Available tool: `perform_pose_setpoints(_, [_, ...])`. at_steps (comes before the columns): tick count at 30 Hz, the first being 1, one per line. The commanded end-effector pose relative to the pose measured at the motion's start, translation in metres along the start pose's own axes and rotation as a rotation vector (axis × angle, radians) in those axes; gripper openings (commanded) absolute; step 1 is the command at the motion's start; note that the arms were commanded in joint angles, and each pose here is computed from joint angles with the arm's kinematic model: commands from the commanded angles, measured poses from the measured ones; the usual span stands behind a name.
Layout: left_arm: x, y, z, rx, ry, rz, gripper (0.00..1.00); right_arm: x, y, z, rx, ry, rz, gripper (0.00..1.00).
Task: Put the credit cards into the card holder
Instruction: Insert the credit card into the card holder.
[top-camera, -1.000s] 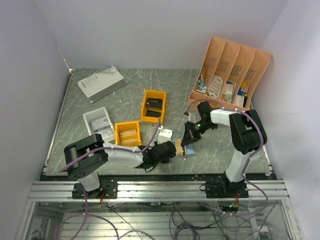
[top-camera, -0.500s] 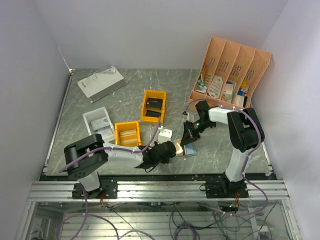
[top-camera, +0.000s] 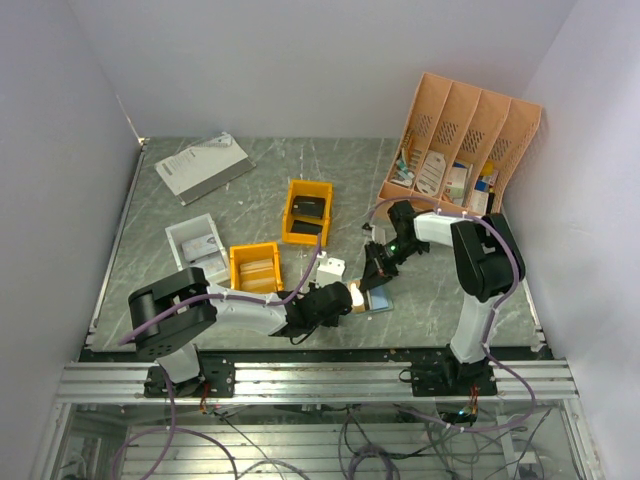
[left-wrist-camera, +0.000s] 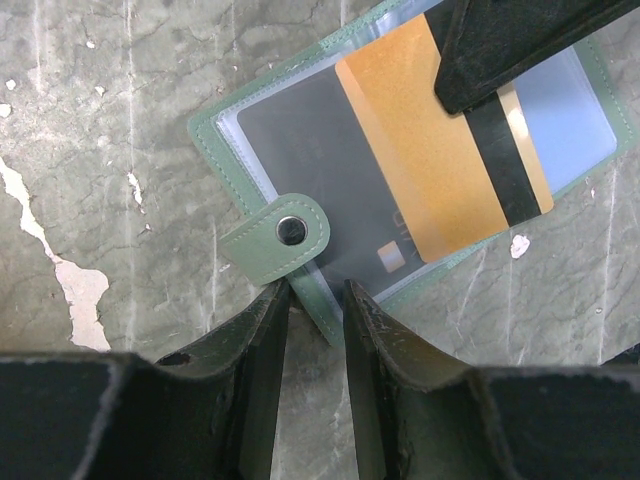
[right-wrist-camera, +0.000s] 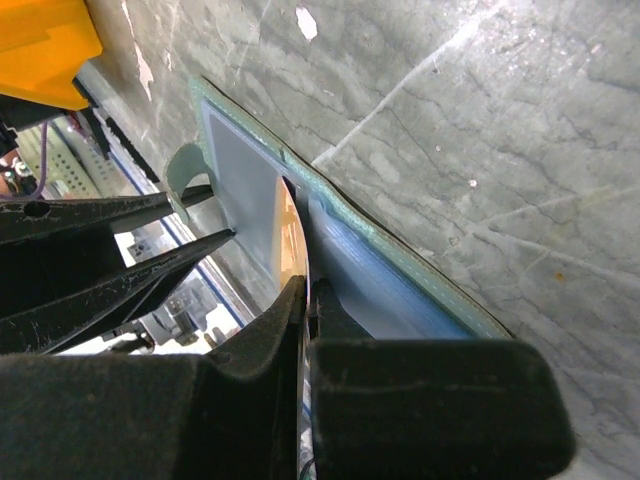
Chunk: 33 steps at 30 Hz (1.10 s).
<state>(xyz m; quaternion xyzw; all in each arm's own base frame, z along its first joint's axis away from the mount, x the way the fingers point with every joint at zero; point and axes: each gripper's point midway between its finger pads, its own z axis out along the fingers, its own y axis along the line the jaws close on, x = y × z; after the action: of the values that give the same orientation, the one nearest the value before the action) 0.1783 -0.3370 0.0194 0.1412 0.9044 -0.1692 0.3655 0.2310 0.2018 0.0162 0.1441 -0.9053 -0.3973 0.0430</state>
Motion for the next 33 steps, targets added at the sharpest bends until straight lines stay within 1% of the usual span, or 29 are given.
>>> perform_pose_setpoints(1, [0.002, 0.006, 0.005, -0.034, 0.008, 0.014, 0.39, 0.003, -0.020, 0.010, 0.080, 0.037, -0.025, 0.00])
perform_pose_setpoints(13, [0.001, 0.005, 0.005, -0.032, 0.006, 0.013, 0.39, 0.001, -0.016, 0.016, 0.059, 0.052, -0.035, 0.01])
perform_pose_setpoints(20, [-0.001, 0.004, 0.004, -0.028, 0.003, 0.013, 0.39, -0.001, -0.015, 0.018, 0.057, 0.060, -0.040, 0.09])
perform_pose_setpoints(24, [-0.004, 0.004, 0.002, -0.026, -0.004, 0.007, 0.39, -0.003, -0.015, 0.016, 0.062, 0.057, -0.049, 0.20])
perform_pose_setpoints(28, [-0.023, -0.006, -0.016, 0.024, -0.040, -0.024, 0.39, -0.004, -0.013, 0.014, 0.069, 0.047, -0.060, 0.27])
perform_pose_setpoints(33, [-0.056, -0.025, -0.050, 0.142, -0.104, -0.070, 0.40, -0.005, -0.014, 0.014, 0.071, 0.045, -0.060, 0.28])
